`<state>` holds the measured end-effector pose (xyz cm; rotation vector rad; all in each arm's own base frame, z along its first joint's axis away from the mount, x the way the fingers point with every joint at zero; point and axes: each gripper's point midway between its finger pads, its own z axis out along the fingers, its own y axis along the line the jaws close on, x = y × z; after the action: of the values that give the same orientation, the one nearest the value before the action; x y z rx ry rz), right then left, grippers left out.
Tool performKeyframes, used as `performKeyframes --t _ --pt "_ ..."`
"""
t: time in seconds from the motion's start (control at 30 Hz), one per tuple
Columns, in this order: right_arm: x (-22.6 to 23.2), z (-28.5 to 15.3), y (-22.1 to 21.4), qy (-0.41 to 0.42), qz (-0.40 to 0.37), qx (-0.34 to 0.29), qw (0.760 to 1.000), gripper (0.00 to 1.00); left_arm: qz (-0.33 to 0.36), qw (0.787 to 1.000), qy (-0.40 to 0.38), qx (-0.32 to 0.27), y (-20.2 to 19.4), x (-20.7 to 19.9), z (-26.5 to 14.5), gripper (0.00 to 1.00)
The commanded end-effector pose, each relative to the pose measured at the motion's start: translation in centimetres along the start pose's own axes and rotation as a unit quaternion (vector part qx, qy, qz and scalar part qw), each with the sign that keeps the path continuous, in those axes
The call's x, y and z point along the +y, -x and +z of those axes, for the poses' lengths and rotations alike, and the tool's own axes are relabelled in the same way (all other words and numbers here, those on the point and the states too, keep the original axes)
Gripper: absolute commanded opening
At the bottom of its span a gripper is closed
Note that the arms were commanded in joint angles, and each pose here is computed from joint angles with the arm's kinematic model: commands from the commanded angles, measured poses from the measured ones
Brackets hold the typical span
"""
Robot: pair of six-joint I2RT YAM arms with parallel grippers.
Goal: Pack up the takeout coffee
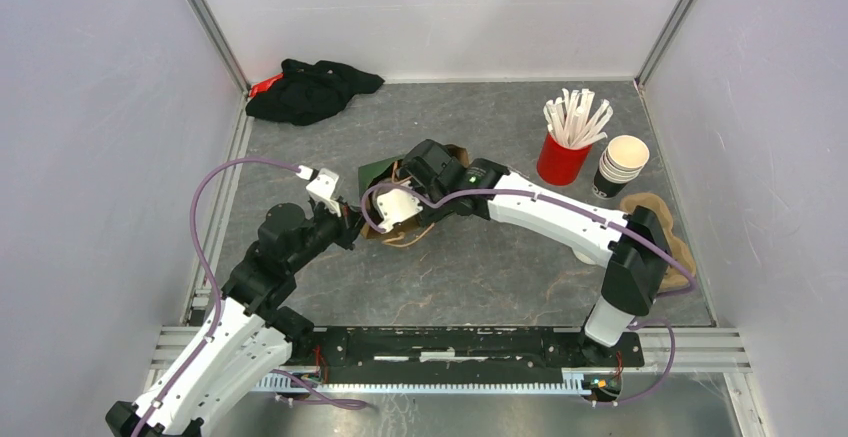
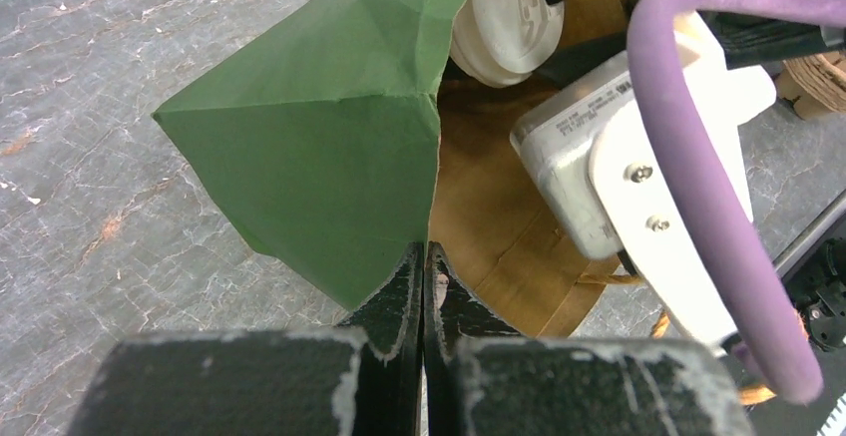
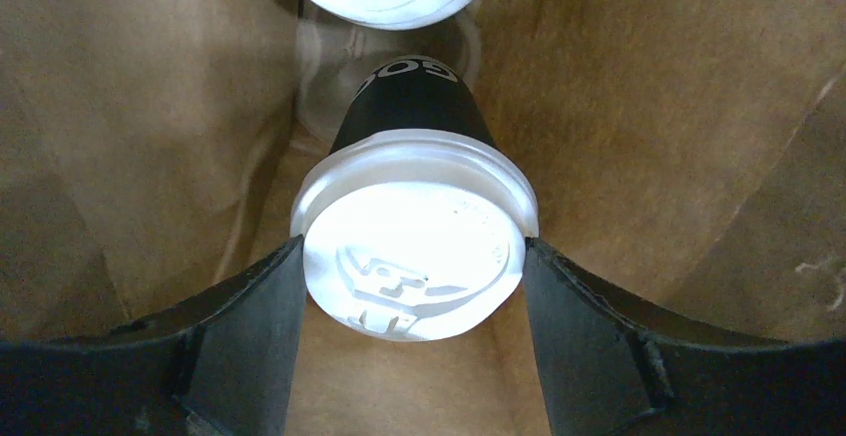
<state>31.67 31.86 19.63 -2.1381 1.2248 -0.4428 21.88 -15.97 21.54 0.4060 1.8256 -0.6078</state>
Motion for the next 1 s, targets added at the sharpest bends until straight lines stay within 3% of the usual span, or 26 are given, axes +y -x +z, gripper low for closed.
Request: performKeyframes --t 0.0,0.63,0.97 --pt "-2.5 -1.3 -1.2 -0.042 0.007 0.0 0.999 0.28 -0.002 1.0 -0.002 -0.003 0.3 -0.2 0.0 0.02" --pt "0.0 1.9 -0.4 0.025 0.043 -0.055 0.997 0.27 -0.023 1.0 -0.011 -0.007 0.6 -0.8 -0.4 0.02" --pt "-0.6 1.2 -1.3 0.025 0.071 -0.03 0.997 0.27 -0.051 0.998 -0.022 -0.009 1.0 -1.5 -0.8 0.02"
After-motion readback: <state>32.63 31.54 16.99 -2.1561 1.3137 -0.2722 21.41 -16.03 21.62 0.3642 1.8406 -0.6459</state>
